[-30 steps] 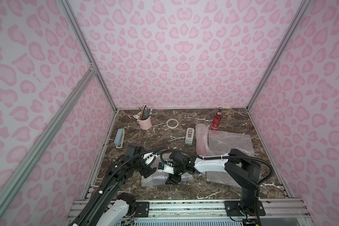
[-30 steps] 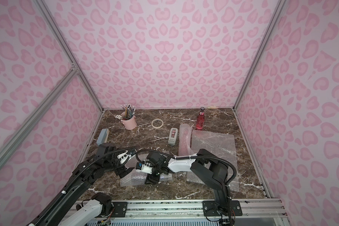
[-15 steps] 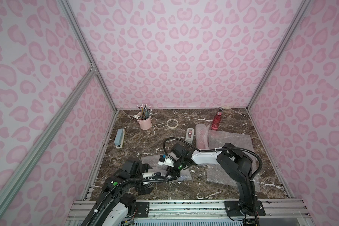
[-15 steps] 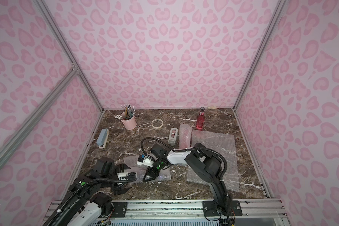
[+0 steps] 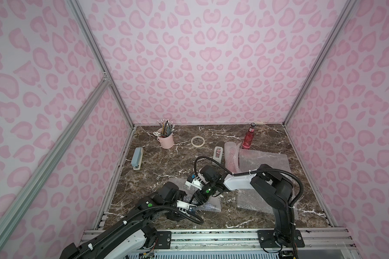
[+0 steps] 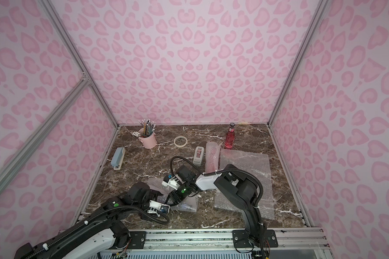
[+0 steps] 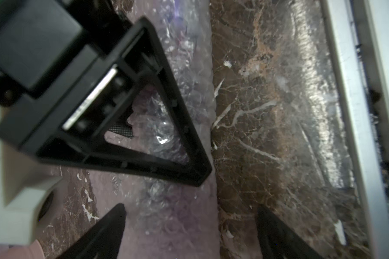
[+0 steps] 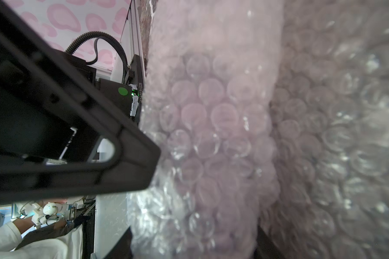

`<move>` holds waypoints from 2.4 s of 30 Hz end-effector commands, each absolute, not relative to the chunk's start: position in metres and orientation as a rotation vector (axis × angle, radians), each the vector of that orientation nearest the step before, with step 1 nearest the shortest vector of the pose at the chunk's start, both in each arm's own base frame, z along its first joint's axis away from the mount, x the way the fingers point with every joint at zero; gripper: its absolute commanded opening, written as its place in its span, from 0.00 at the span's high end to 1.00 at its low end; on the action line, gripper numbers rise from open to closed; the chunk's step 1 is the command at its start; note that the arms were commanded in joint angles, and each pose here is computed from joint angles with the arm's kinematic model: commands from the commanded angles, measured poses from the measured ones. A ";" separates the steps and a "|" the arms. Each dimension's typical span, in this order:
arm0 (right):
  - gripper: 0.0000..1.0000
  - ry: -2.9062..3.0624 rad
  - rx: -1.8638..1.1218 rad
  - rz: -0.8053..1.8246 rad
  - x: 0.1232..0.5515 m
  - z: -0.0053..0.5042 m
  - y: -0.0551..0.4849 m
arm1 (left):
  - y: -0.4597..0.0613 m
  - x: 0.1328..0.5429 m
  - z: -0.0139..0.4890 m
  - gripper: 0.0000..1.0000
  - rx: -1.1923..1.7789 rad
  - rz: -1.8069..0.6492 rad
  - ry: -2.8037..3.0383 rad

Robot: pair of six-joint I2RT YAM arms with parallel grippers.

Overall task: Wrap wine bottles in bubble wrap
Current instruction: Wrap the wine bottle in bubble wrap.

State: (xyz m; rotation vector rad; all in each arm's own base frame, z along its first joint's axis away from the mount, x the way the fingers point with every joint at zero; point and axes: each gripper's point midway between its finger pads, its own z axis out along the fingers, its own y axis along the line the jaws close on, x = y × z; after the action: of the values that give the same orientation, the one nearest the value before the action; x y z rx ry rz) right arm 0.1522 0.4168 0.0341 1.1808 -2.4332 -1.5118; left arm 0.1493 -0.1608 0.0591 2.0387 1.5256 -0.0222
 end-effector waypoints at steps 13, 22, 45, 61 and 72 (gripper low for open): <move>0.40 -2.484 0.994 -1.464 0.151 0.014 0.401 | -0.172 0.189 0.040 0.28 1.993 0.117 1.698; 0.24 -2.511 1.085 -1.500 0.154 0.026 0.400 | -0.167 0.189 0.035 0.45 2.009 0.110 1.739; 0.06 -2.761 1.233 -1.421 0.191 0.063 0.349 | -0.144 0.183 0.037 0.56 1.942 0.078 1.881; 0.17 -3.009 2.515 -1.157 0.197 0.128 0.312 | -0.156 0.156 0.039 0.56 1.769 -0.345 2.190; 0.20 -2.604 3.138 -0.733 0.151 0.096 0.345 | -0.158 0.146 0.034 0.55 1.694 -0.501 2.380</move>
State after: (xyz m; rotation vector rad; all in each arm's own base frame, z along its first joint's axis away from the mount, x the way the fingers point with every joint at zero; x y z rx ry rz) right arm 0.1457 0.3362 0.0868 2.9111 -2.6617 -0.8569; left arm 0.1667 -0.1577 0.0350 1.7034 2.2892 -0.3783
